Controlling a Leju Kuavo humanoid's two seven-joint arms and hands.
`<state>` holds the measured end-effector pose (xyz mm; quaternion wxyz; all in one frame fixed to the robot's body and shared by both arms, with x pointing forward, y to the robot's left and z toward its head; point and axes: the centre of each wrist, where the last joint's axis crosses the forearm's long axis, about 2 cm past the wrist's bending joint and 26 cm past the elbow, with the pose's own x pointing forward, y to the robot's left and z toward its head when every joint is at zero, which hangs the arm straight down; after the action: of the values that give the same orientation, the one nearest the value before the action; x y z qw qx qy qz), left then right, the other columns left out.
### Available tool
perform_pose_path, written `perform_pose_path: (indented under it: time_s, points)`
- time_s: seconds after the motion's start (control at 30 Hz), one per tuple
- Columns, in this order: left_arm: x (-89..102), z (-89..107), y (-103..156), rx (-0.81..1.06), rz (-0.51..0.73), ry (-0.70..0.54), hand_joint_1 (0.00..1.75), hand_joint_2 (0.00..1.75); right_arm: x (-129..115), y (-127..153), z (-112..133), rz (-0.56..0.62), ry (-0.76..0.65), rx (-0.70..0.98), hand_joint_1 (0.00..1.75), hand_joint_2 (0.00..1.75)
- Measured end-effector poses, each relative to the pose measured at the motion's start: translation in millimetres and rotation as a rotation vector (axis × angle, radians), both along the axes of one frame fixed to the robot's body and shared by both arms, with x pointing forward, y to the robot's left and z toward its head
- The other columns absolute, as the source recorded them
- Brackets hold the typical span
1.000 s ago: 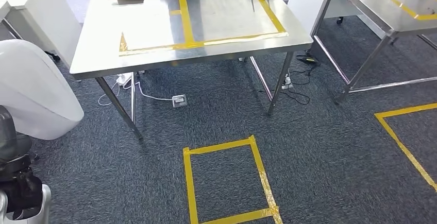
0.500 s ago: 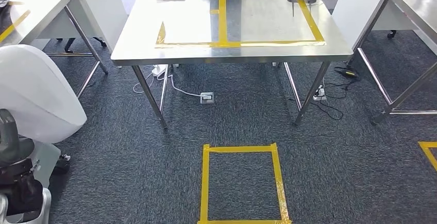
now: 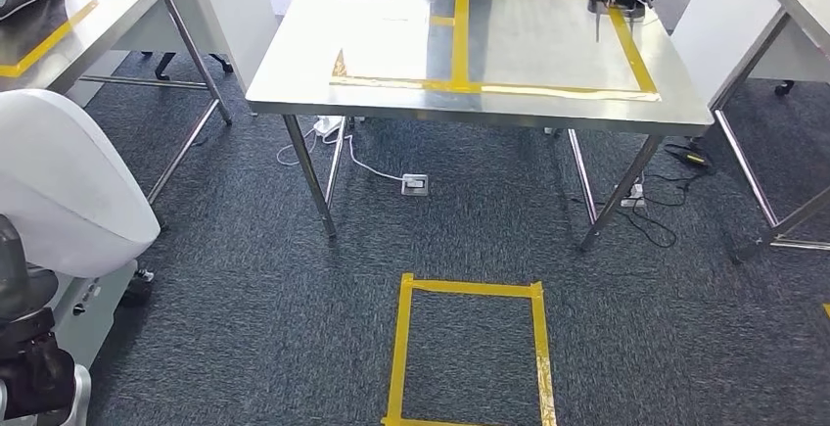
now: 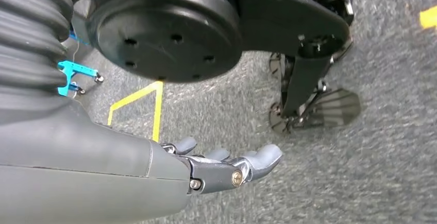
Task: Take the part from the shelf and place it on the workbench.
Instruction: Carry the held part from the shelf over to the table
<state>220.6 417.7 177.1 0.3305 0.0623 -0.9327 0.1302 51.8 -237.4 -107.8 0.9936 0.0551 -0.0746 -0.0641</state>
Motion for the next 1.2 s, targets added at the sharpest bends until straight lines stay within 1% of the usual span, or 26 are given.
perform_pose_path:
  time_s: [0.37, 0.53, 0.87, 1.07, 1.2]
  points:
    - [0.3, -0.7, -0.4, -0.002, -0.003, 0.002, 1.75, 1.75, -7.2, -0.1, -0.9, -0.014, 0.014, 0.003, 0.00, 1.75]
    - [2.3, 1.7, 0.8, 0.004, -0.006, -0.006, 1.75, 1.75, -2.6, -0.3, -0.4, -0.012, 0.002, 0.001, 0.00, 1.75]
    - [0.3, -5.2, 2.0, 0.001, -0.009, 0.022, 1.75, 1.75, -10.3, 1.6, -1.1, -0.011, 0.019, 0.005, 0.00, 1.75]
    - [2.3, -2.5, 3.2, 0.011, -0.015, 0.010, 1.75, 1.75, 1.8, -0.3, 0.2, -0.013, -0.006, 0.001, 0.00, 1.75]
    - [2.5, -3.2, 2.6, 0.010, -0.017, 0.013, 1.75, 1.75, -2.5, -0.2, -0.3, -0.014, 0.004, 0.002, 0.00, 1.75]
